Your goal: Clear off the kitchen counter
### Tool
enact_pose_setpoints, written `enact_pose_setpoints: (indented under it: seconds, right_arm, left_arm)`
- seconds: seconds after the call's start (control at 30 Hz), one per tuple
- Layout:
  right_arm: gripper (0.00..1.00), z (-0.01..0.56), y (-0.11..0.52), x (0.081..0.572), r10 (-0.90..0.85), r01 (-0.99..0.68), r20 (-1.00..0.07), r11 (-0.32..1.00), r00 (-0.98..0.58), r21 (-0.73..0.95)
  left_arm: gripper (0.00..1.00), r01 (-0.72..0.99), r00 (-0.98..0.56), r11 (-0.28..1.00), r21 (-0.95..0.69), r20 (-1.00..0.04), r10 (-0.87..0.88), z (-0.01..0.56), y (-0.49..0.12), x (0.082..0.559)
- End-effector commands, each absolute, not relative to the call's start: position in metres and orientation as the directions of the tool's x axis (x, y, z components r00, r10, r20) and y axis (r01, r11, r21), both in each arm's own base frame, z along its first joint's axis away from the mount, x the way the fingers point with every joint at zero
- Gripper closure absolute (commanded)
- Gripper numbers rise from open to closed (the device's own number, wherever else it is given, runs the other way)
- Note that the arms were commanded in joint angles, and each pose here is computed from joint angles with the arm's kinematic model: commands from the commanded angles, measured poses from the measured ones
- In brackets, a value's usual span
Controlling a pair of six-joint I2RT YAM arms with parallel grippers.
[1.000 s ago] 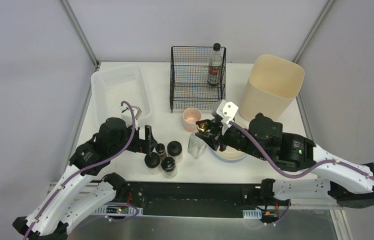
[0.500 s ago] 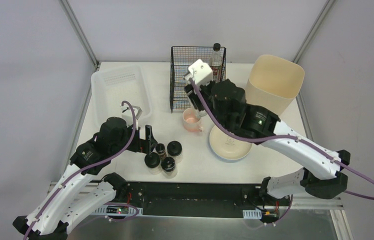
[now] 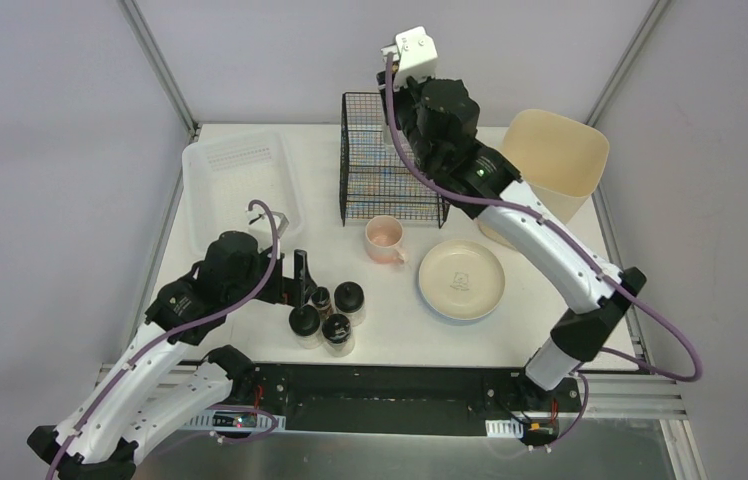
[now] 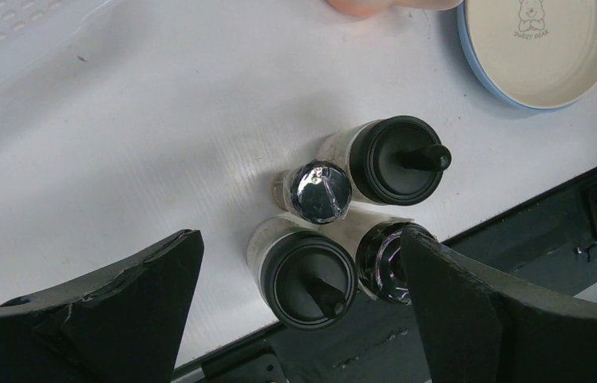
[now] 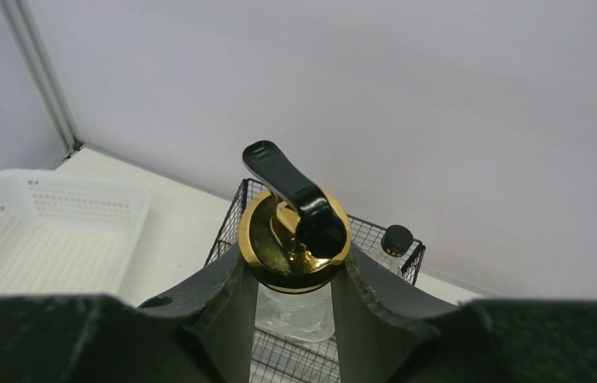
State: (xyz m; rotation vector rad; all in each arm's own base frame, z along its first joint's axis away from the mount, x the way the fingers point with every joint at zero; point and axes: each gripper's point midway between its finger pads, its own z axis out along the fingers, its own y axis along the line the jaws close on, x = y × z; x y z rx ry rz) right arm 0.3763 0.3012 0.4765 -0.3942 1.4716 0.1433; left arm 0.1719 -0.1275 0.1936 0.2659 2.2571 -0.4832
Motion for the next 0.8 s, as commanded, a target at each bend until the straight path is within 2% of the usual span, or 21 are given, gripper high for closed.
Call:
enact_pose_setpoints:
  seconds: [0.0,0.33,0.77]
  right_arm:
    - [1.0,0.56,0.283,0.401,0.077,-0.282,-0.947,0.959,0.312,-0.015]
    - [1.0,0.568,0.286,0.463,0.192,-0.297,-0.916,0.951,0.351,0.086]
    - [1.0,0.517,0.311,0.511,0.21,-0.299,-0.941,0.946,0.267,0.126]
  left_arm:
    - [0.0,0.351,-0.663,0.901,-0.257,-0.748,0.045,0.193,-0.128,0.172]
    - [0.0,0.353,-0.67,0.898,-0.261,-0.741,0.049,0.191,-0.13,0.171]
    - [0.0,0.337,-0.635,0.909,-0.247,-0.772,0.025,0.2,-0.122,0.172]
